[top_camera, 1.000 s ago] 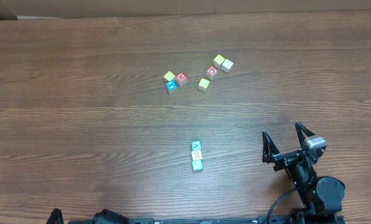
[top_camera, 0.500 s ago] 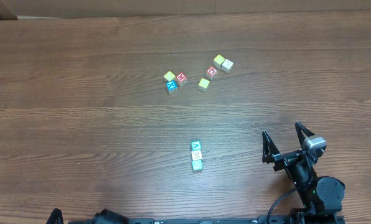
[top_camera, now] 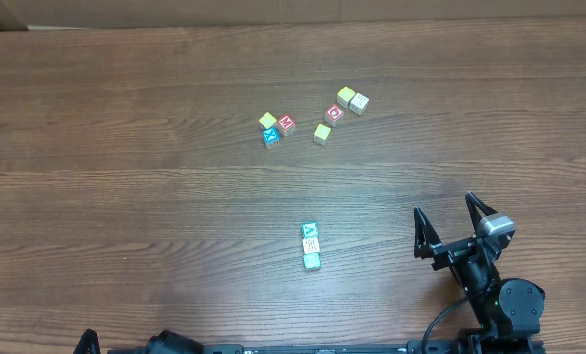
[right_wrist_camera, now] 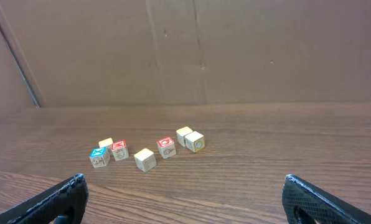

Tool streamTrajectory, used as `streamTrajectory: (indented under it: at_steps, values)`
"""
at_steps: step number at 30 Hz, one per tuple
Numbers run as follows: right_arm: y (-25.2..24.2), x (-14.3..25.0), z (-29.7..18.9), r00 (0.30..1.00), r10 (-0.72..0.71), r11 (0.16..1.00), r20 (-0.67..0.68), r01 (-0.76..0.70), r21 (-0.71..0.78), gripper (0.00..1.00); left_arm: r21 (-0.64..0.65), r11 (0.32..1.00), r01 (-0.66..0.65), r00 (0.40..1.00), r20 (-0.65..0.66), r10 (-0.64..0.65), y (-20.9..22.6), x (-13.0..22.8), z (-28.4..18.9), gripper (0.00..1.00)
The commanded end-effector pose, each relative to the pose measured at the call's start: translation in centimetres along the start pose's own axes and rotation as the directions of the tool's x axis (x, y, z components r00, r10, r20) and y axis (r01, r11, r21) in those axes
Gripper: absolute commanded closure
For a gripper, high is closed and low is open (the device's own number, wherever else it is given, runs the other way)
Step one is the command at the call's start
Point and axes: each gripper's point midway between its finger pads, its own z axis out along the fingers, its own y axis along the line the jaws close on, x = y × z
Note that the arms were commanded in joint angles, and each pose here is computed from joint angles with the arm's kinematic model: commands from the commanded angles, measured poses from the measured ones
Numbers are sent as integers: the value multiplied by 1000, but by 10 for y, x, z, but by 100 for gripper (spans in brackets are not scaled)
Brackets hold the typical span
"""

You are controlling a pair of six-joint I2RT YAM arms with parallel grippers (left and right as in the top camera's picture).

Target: Flip 3 blocks

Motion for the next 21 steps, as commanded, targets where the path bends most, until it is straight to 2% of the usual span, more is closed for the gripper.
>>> streamTrajectory:
  at_steps: [1,7,10,16,21]
  values:
    - [0,1,0,1000,-5,1000,6,5,-2,0,-15,1000,18,1000,4,-18,3,0,-1,0]
    - [0,1,0,1000,-5,1000,6,5,-2,0,-9,999,43,999,15,-43,1,-3,0,0]
    - [0,1,0,1000,-5,1000,6,5,-2,0,6,996,90,992,88,-91,-7,-20,3,0]
    - [0,1,0,1000,-5,1000,6,5,-2,0,-20,955,295,923,264,-279,-23,-51,26,0]
    - [0,1,0,1000,-5,1000,6,5,-2,0,-16,889,457,855,285,-434,-37,-41,75,0]
